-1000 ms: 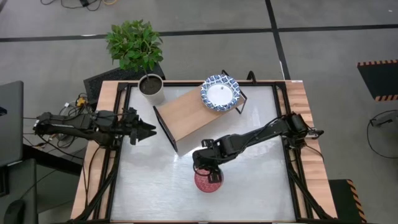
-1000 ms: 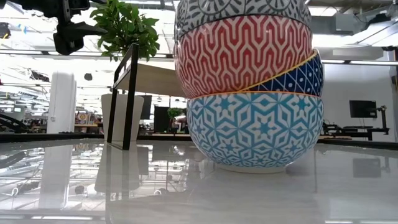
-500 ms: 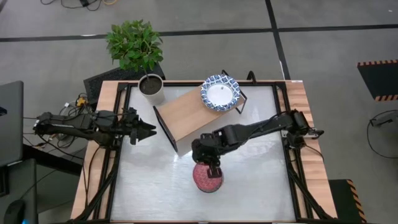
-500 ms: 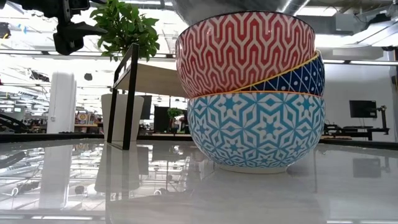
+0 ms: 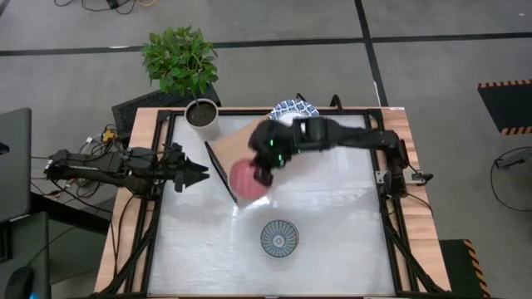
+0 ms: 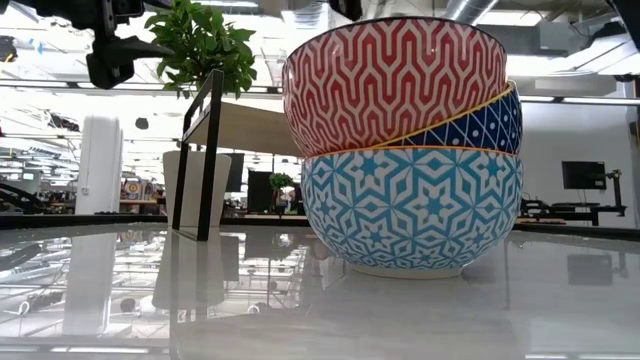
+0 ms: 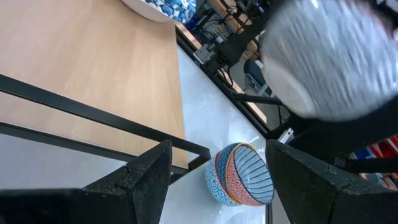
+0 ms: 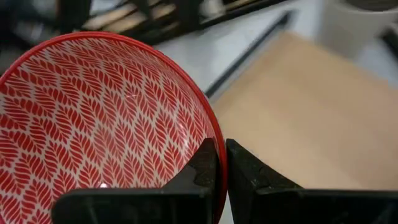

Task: Place and stack bowls onto a shelf
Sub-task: Put the red bowl on the shelf

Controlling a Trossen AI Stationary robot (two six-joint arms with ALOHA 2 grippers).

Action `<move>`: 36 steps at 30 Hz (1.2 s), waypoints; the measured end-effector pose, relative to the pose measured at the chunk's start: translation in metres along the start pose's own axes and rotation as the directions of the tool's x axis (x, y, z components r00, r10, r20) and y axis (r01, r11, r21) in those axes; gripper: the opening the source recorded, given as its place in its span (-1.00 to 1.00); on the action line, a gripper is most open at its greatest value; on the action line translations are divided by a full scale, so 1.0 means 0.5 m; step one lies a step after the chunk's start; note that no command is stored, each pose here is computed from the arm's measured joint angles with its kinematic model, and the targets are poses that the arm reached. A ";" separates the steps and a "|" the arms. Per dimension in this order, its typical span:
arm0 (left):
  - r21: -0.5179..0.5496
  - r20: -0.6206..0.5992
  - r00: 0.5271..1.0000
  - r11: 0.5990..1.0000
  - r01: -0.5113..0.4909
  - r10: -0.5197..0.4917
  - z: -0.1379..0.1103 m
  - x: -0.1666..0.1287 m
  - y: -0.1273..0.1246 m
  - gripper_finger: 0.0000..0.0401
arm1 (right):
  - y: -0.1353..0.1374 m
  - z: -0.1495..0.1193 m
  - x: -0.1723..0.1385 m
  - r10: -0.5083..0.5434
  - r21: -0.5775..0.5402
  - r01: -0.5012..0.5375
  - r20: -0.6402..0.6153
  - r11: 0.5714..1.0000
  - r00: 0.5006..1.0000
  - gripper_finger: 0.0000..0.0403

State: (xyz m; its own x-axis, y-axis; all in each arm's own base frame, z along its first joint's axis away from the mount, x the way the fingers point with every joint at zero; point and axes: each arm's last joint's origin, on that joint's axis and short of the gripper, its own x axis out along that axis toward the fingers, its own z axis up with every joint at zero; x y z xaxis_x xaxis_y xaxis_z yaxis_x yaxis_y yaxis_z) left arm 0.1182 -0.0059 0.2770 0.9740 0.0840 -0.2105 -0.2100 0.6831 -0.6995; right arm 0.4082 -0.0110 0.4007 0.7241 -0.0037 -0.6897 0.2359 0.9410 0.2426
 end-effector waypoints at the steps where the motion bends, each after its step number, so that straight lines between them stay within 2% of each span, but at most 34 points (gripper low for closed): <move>1: 0.000 0.005 1.000 1.000 -0.004 0.004 0.000 0.000 0.000 0.23 | -0.018 0.007 -0.002 -0.021 0.042 0.021 0.011 0.999 1.000 -0.81; 5: 0.003 0.024 0.999 1.000 -0.028 0.028 0.001 0.000 0.002 0.23 | -0.089 0.028 -0.007 -0.098 0.196 0.090 0.033 0.977 0.995 -0.81; 9: 0.006 0.028 0.998 0.998 -0.062 0.061 -0.001 0.000 0.006 0.23 | -0.137 0.041 -0.002 -0.138 0.242 0.123 0.048 0.962 0.989 -0.81; 14: 0.005 0.038 0.997 0.997 -0.071 0.071 0.000 0.000 0.007 0.23 | -0.168 0.045 0.015 -0.158 0.288 0.139 0.042 0.947 0.987 -0.81; 17: 0.006 0.038 0.997 0.997 -0.074 0.074 -0.001 0.001 0.007 0.23 | -0.190 0.036 0.041 -0.179 0.300 0.176 -0.018 0.937 0.984 -0.81; 23: 0.008 0.034 0.996 0.997 -0.082 0.082 -0.002 0.000 0.009 0.23 | -0.206 0.030 0.103 -0.154 0.316 0.165 -0.059 0.934 0.986 -0.81; 26: -0.004 0.029 0.995 0.995 -0.096 0.097 -0.003 0.000 0.011 0.23 | -0.220 0.016 0.136 -0.144 0.323 0.177 -0.122 0.930 0.982 -0.81; 31: -0.009 0.013 0.993 0.993 -0.117 0.117 -0.007 0.000 0.015 0.23 | -0.229 0.005 0.167 -0.139 0.333 0.189 -0.168 0.924 0.976 -0.81; 36: -0.009 0.015 0.993 0.993 -0.116 0.116 -0.006 0.000 0.015 0.23 | -0.224 -0.002 0.173 -0.131 0.330 0.191 -0.196 0.925 0.972 -0.81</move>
State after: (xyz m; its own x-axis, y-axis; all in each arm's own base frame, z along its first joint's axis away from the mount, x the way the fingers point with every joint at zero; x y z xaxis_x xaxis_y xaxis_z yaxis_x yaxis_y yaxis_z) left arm 0.1163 -0.0032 0.2698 0.9442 0.1735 -0.2801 -0.3224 0.6623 -0.6763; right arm 0.4439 -0.1163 0.3134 0.5460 -0.0610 -0.8355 0.5702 0.7578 0.3173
